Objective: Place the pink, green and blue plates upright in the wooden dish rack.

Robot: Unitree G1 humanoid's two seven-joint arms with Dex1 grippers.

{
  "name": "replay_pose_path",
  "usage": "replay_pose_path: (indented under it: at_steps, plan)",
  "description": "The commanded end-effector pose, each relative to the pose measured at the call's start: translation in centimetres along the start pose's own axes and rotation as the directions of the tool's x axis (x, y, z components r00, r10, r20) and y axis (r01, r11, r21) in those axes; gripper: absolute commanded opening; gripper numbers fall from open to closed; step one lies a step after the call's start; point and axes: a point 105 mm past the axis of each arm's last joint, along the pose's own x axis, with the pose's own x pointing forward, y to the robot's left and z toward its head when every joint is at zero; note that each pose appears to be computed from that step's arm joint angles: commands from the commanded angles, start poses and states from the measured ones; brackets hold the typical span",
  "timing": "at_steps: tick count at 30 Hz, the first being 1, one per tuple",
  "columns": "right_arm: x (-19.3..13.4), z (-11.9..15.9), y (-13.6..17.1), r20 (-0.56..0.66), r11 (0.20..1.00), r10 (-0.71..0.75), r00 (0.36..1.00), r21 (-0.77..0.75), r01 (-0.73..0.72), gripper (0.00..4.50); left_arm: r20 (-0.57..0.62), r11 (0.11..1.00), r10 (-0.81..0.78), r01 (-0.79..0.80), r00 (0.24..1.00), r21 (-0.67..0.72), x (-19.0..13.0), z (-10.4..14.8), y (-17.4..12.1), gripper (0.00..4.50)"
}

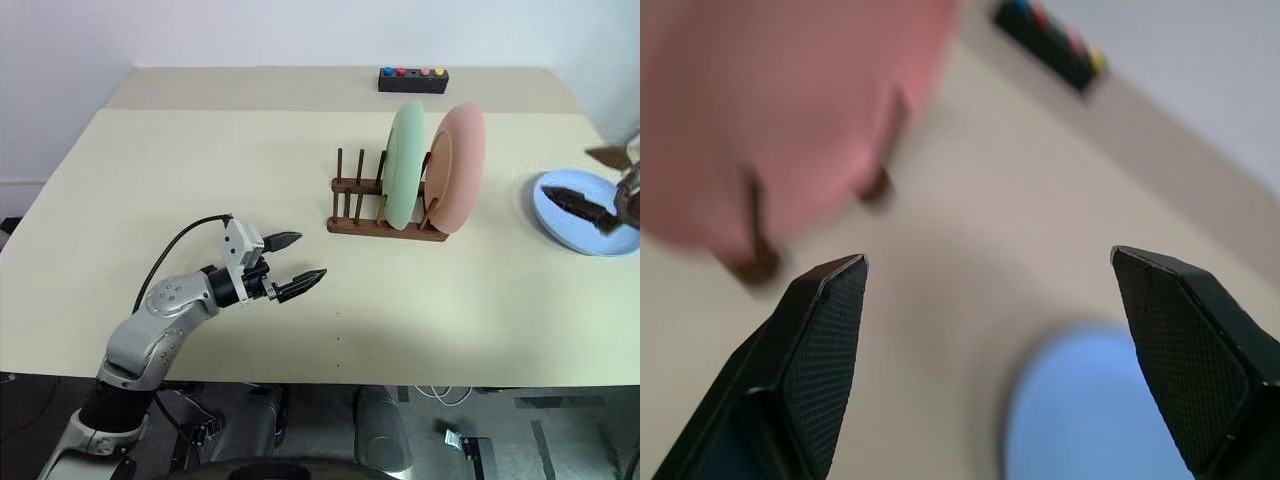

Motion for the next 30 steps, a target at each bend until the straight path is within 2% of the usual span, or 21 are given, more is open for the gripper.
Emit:
replay_pose_path:
  at_steps: [1, 3, 6, 8, 13, 16, 20, 23, 29, 30]
  plan:
    - [0.1, -1.3, -1.0, -0.073, 0.995, -0.061, 0.995, -0.087, 0.055, 3.95, 0.035, 0.999, -0.013, 0.011, 0.999, 0.045, 0.1, 1.1, 0.0, 4.50]
    - [0.6, -2.5, -1.1, -0.112, 0.991, -0.083, 0.990, -0.110, 0.071, 3.95, 0.034, 0.999, -0.012, 0.011, 0.999, 0.047, 0.1, 1.1, 0.1, 4.50]
    - [2.7, -6.6, -1.9, -0.223, 0.972, -0.210, 0.952, -0.156, 0.177, 3.95, 0.033, 0.999, -0.008, 0.007, 0.999, 0.051, 0.1, 1.1, 0.1, 4.50]
    - [4.1, -8.2, -1.7, -0.259, 0.958, -0.245, 0.934, -0.211, 0.193, 3.95, 0.033, 0.999, -0.002, 0.000, 0.999, 0.054, 0.1, 1.1, 0.1, 4.50]
    - [5.9, -9.7, -1.2, -0.282, 0.956, -0.250, 0.926, -0.222, 0.190, 3.95, 0.033, 0.998, 0.015, -0.017, 0.999, 0.057, -0.1, 1.1, 0.2, 4.50]
    - [6.6, -11.6, -1.2, -0.337, 0.947, -0.299, 0.893, -0.222, 0.233, 3.95, 0.032, 0.998, 0.029, -0.031, 0.999, 0.056, -0.3, 1.0, 0.2, 4.50]
    - [6.9, -12.4, -1.3, -0.361, 0.935, -0.334, 0.870, -0.240, 0.260, 3.95, 0.032, 0.997, 0.038, -0.040, 0.999, 0.060, -0.3, 1.1, 0.3, 4.50]
    - [7.2, -12.5, -1.1, -0.357, 0.941, -0.322, 0.877, -0.219, 0.257, 3.12, 0.033, 0.997, 0.043, -0.045, 0.999, 0.061, -0.4, 1.1, 0.3, 4.50]
    - [7.5, -12.6, -0.6, -0.348, 0.948, -0.304, 0.887, -0.206, 0.244, 0.08, 0.037, 0.997, 0.041, -0.043, 0.998, 0.063, -0.4, 1.2, 0.3, 4.50]
    - [7.5, -12.7, -0.5, -0.349, 0.948, -0.303, 0.887, -0.205, 0.243, 0.02, 0.038, 0.997, 0.039, -0.041, 0.999, 0.062, -0.5, 1.2, 0.3, 4.50]
